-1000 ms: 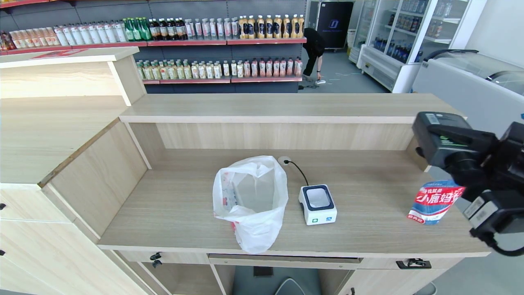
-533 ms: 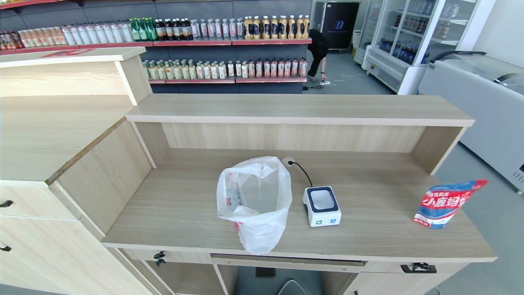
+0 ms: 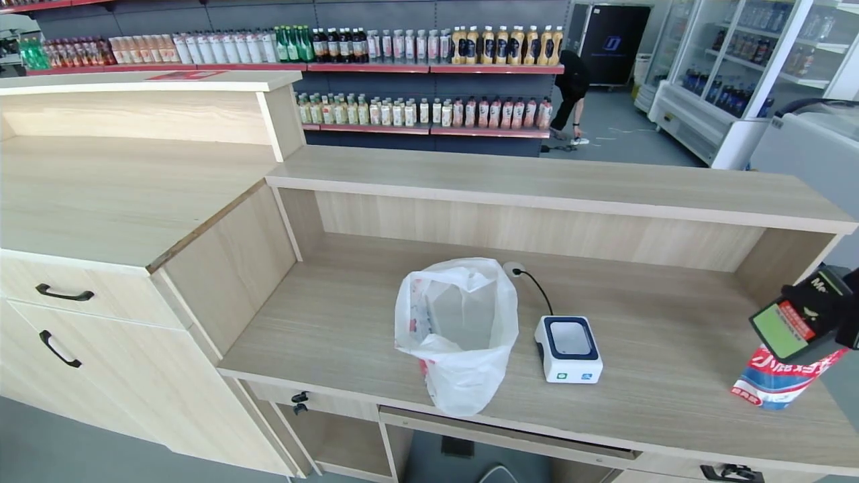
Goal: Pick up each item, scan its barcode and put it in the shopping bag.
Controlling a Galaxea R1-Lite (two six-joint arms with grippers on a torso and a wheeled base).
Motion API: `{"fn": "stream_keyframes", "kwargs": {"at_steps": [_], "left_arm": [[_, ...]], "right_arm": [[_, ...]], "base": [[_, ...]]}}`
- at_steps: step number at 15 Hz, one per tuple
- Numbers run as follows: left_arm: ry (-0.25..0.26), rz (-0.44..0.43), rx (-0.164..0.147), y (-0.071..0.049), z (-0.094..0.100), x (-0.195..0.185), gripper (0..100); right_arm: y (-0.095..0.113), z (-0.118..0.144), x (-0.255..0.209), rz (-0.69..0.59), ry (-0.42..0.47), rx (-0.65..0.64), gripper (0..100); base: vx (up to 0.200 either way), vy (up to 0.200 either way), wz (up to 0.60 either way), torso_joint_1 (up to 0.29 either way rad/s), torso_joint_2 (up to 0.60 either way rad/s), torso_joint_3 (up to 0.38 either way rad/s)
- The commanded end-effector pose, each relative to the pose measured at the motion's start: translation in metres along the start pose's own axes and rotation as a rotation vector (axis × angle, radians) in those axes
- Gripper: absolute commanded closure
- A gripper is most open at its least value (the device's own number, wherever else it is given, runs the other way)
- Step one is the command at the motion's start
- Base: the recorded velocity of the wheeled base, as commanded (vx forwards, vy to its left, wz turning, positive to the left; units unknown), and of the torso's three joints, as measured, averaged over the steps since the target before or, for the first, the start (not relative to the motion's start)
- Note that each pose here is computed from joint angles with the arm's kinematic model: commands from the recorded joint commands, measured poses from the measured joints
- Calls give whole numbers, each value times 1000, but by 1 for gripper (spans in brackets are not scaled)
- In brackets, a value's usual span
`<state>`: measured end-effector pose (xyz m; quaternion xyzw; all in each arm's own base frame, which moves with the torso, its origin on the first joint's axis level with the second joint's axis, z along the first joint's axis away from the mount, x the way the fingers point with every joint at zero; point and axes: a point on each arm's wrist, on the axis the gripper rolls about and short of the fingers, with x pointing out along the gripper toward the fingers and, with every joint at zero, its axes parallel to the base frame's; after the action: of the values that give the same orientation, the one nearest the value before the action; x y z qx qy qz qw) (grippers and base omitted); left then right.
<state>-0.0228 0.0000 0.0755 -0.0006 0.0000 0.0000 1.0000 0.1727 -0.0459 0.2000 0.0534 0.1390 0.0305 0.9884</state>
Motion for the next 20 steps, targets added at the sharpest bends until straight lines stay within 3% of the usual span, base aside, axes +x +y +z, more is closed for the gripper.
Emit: {"fn": "stream_keyframes", "kwargs": {"at_steps": [1, 4, 8, 16, 20], "left_arm": [[0, 0, 0, 0, 0, 0, 0], [0, 0, 0, 0, 0, 0, 0], [0, 0, 0, 0, 0, 0, 0], [0, 0, 0, 0, 0, 0, 0], [0, 0, 0, 0, 0, 0, 0]], "right_arm": [[-15, 3, 53, 107, 98, 173, 100], [-34, 9, 101, 251, 106, 247, 100], [-41, -3, 124, 404, 138, 261, 100], [-53, -40, 144, 460, 202, 167, 100], [-48, -49, 148, 484, 227, 155, 100]], "base": [[0, 0, 0, 0, 0, 0], [0, 0, 0, 0, 0, 0], [0, 0, 0, 0, 0, 0], [0, 0, 0, 0, 0, 0], [0, 0, 0, 0, 0, 0]]}}
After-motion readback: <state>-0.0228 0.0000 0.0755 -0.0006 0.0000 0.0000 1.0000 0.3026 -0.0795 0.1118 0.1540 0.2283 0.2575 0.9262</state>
